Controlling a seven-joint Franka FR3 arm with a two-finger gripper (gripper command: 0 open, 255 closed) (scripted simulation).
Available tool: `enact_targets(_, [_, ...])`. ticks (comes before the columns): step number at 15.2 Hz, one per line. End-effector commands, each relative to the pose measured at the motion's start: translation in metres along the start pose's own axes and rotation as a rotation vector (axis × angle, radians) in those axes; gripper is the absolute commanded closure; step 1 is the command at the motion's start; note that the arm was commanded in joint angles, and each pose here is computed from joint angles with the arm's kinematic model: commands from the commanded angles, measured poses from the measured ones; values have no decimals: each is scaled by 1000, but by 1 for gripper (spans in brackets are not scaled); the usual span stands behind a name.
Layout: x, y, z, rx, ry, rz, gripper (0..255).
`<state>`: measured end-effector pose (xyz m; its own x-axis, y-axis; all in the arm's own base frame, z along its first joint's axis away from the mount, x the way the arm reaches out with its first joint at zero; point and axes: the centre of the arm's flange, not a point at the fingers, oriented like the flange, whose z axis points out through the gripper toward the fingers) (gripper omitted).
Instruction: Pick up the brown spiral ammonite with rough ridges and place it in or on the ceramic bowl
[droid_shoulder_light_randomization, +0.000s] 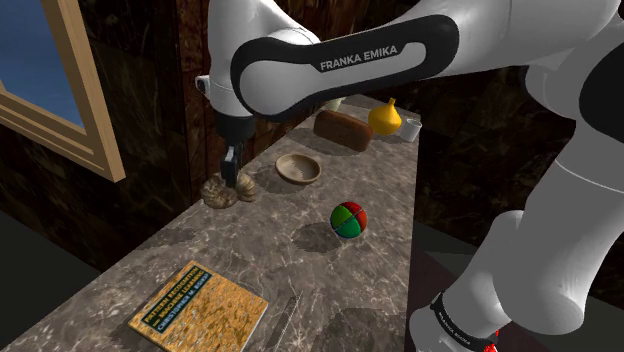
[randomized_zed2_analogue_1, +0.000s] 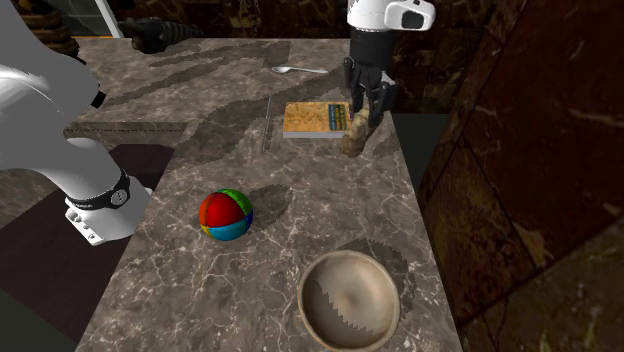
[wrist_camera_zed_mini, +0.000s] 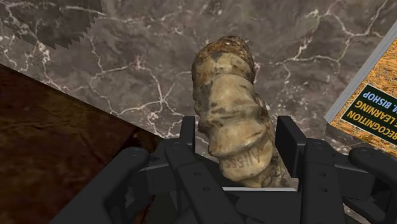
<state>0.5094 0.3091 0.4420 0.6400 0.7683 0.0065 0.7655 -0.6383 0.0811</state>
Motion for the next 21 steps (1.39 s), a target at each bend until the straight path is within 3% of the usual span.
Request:
enact_targets(1, [0, 1, -11, 0, 0, 0, 255])
enact_targets(5, [0, 2, -31, 0, 0, 0, 255])
enact_targets(21, [-119, 176, -44, 0, 0, 0, 255])
